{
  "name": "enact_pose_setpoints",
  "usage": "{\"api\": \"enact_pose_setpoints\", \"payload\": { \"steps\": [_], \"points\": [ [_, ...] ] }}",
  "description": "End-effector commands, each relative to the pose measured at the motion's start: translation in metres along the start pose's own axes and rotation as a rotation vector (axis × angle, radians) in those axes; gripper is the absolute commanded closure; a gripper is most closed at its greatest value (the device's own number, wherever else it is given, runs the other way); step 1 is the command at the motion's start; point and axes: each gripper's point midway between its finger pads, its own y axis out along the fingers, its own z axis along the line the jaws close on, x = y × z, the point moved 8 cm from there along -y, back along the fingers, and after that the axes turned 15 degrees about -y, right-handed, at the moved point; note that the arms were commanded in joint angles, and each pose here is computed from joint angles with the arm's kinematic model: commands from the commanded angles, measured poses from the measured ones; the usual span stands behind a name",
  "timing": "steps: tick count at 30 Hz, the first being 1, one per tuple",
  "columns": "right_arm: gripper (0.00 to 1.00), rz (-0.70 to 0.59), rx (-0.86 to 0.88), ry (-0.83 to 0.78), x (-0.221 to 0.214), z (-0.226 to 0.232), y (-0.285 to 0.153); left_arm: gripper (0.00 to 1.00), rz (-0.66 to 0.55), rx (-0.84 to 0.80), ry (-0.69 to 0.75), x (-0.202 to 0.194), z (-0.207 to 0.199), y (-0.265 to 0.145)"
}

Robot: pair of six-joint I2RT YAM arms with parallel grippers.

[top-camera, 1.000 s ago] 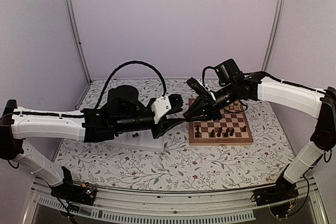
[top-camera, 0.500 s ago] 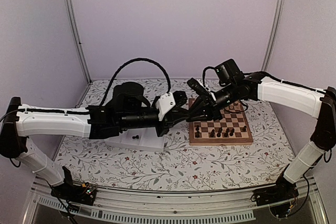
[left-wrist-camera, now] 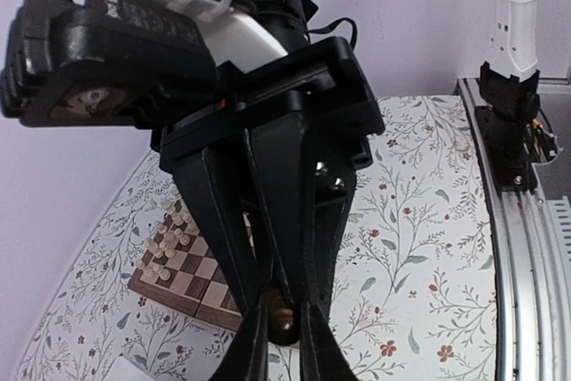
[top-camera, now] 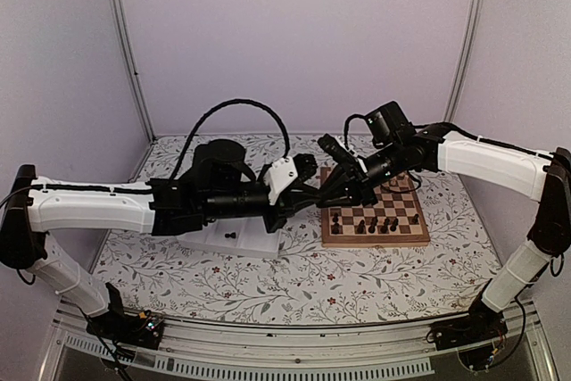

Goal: Set up the chess pieces on the board
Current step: Place the chess piece on the chessboard.

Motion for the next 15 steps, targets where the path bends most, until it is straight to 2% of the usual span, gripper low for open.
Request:
{"api": "enact_pose_setpoints", "payload": {
  "steps": [1,4,8,11,15],
  "points": [
    [0.87,-0.018,0.008,-0.026,0.007,0.007,-0.004,0.89,0.020,0.041,-0.026,0.002,0.014,0.006],
    [0.85,-0.005,-0.008,-0.034,0.007,0.006,-0.005,0.91,0.030,0.039,-0.034,0.002,0.018,0.009],
    [0.62,0.081,-0.094,-0.046,-0.002,0.005,-0.009,0.92,0.053,0.038,-0.055,0.009,0.028,0.017],
    [0.56,0.158,-0.183,-0.034,-0.019,0.004,-0.026,0.92,0.104,0.023,-0.084,0.010,0.038,0.030],
    [0.48,0.277,-0.315,0.039,-0.066,0.004,-0.064,0.92,0.232,-0.003,-0.125,0.001,0.050,0.053]
  ]
}}
